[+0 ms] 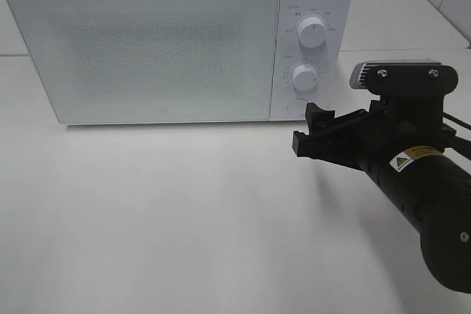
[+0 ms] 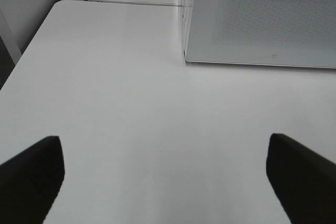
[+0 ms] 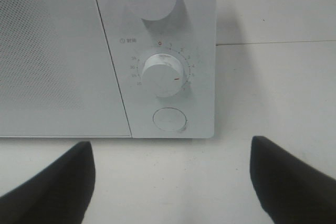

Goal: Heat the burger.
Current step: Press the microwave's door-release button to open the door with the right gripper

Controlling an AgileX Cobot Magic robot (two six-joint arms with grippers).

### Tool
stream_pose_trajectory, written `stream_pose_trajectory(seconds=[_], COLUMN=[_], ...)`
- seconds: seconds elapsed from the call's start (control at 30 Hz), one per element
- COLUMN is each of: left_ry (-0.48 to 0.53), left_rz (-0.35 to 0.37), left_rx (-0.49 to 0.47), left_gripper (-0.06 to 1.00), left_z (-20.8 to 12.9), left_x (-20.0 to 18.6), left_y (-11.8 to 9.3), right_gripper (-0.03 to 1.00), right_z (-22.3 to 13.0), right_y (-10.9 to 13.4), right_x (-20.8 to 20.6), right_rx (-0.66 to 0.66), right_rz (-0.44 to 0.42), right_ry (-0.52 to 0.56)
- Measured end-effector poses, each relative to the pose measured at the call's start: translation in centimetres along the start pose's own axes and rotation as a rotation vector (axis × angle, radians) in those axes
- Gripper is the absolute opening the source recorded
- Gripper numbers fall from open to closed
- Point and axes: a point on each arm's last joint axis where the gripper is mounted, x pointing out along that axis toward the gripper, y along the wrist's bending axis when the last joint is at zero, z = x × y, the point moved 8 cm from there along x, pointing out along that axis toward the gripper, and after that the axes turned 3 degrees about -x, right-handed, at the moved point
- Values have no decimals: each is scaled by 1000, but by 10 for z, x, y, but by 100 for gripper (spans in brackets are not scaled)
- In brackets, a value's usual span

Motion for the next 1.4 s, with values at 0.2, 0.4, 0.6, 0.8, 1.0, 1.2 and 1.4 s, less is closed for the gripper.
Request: stream_pose_trajectory(seconds=[0.2, 0.4, 0.6, 0.8, 1.0, 1.2, 1.4], left_ry=[0, 0, 0, 0, 0, 0, 0], left_rz=[0, 0, 0, 0, 0, 0, 0], left_rx=[0, 0, 0, 0, 0, 0, 0], left_gripper=[99, 99, 99, 99, 99, 99, 99], left_z=[0, 0, 0, 0, 0, 0, 0], left_x=[0, 0, 0, 0, 0, 0, 0], left_y=[0, 0, 0, 0, 0, 0, 0], right_gripper=[76, 68, 53, 30, 9, 0, 0], right_z=[-2, -6, -6, -6, -6, -7, -8], right_y=[0, 1, 1, 0, 0, -1, -6], right_x=[0, 0, 0, 0, 0, 0, 0], right_rx=[221, 640, 1005, 1297, 1447, 1508, 1540], right_rz=[0, -7, -14, -22, -27, -33, -65], right_ry=[13, 36, 35, 33, 31, 27, 12])
